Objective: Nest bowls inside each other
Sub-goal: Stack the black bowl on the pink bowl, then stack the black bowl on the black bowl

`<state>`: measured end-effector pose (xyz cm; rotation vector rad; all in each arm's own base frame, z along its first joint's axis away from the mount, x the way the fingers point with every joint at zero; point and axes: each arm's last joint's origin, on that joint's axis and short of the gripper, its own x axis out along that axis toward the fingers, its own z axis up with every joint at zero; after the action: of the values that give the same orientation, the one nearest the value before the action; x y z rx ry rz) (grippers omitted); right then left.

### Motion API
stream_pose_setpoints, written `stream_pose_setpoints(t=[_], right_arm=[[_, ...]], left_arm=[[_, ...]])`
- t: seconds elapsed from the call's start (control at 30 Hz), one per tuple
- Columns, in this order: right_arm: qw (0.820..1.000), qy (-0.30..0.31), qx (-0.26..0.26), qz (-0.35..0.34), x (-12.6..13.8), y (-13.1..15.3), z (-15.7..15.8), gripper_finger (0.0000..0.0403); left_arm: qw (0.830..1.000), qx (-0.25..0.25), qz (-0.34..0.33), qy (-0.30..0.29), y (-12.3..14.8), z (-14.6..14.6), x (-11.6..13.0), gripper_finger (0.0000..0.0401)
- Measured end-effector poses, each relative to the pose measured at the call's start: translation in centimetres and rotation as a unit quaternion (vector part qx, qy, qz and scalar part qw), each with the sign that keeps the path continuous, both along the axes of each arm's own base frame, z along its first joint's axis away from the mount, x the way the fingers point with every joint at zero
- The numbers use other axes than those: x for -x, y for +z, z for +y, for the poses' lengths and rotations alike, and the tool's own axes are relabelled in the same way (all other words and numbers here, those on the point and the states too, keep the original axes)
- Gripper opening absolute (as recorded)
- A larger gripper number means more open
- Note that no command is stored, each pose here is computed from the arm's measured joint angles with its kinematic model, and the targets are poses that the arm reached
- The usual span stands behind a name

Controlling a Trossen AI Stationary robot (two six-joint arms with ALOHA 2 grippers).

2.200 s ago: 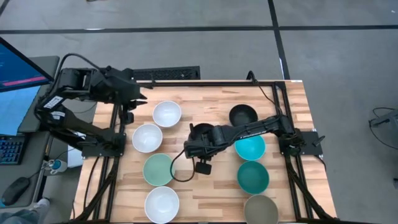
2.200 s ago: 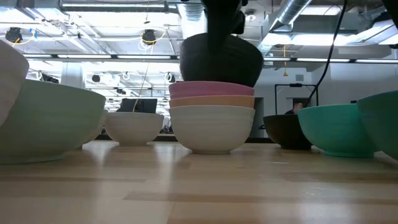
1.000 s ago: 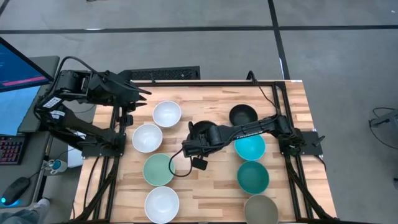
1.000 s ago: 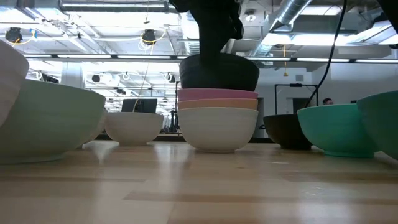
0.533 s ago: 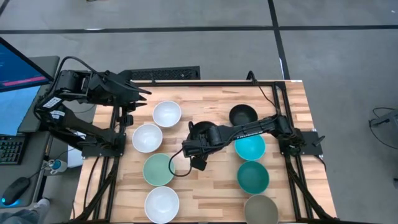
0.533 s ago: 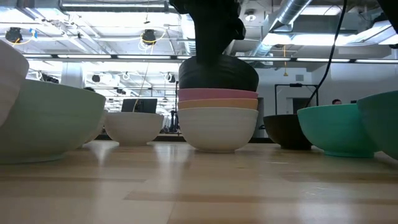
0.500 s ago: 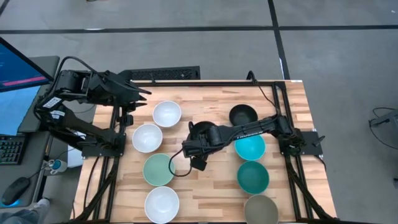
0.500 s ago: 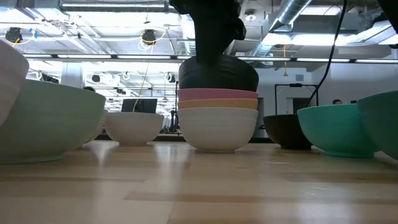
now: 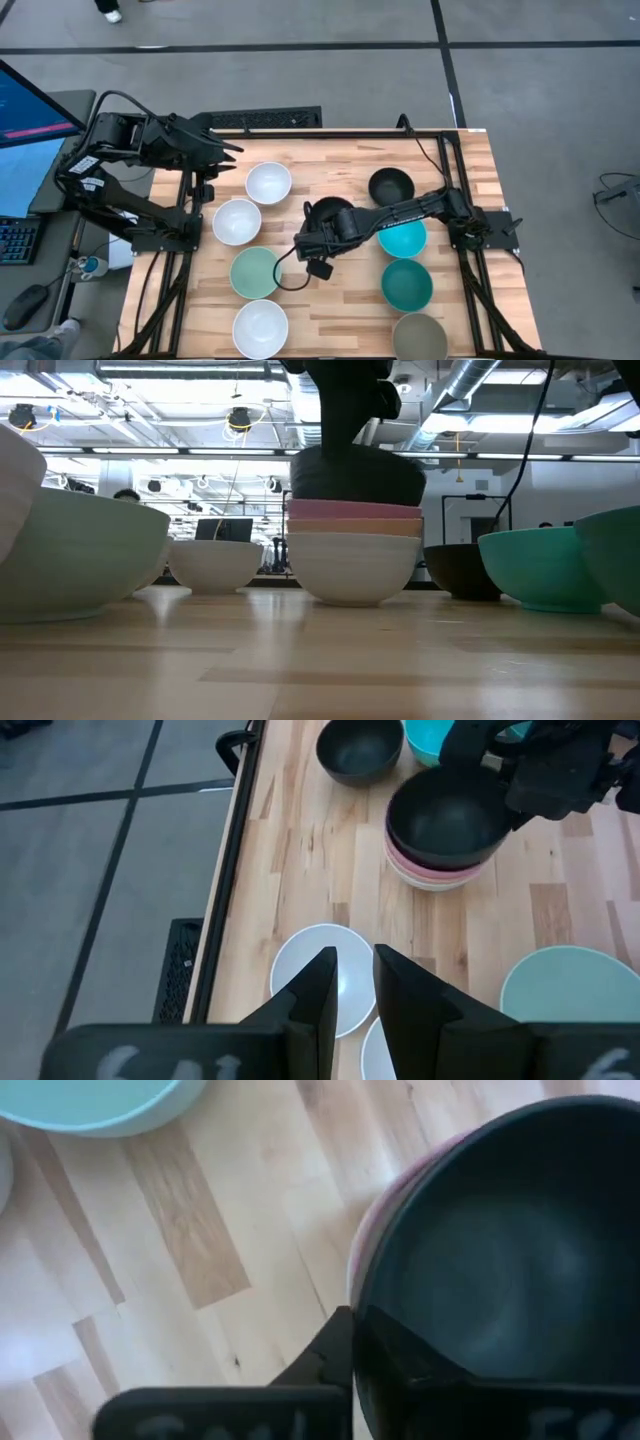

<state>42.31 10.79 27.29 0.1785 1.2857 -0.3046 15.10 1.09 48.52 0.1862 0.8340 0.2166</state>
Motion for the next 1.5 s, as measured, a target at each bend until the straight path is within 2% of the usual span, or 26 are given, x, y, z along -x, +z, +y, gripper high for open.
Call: stream_pose_setpoints(t=[0.17,0.5,0.67,0.8,1.07,1.33,1.5], right_arm=[[0.999,-0.019,0.036,0.002,0.1,0.0,-0.7,0.0016],[0.999,-0.023,0.029,0.015,0.2,-0.1,-1.2,0.0047],[0.996,-0.024,0.043,0.07,0.1,-2.0,-1.5,0.0053],[0.995,-0.028,0.045,0.08,-0.1,-2.8,-1.1,0.0065],[0.997,-0.034,0.04,0.05,-0.3,-1.8,-0.6,0.0115],[0.998,-0.035,0.044,0.02,-0.6,-0.2,-0.7,0.0189],[0.995,-0.053,0.075,-0.036,-1.0,2.7,-1.8,0.0224]], left_arm=[[1.0,-0.001,0.0,-0.001,0.0,0.0,0.0,0.0061],[1.0,-0.001,0.0,-0.002,0.0,0.0,0.0,0.0061],[1.0,-0.001,0.0,-0.002,0.0,0.0,0.0,0.0061],[1.0,-0.001,0.001,-0.002,0.0,0.0,0.0,0.0061],[1.0,-0.003,0.002,-0.007,0.0,0.0,0.0,0.0061],[1.0,-0.006,0.004,-0.007,0.0,0.0,-0.1,0.0061],[1.0,-0.006,0.003,-0.007,0.0,0.0,-0.1,0.0061]])
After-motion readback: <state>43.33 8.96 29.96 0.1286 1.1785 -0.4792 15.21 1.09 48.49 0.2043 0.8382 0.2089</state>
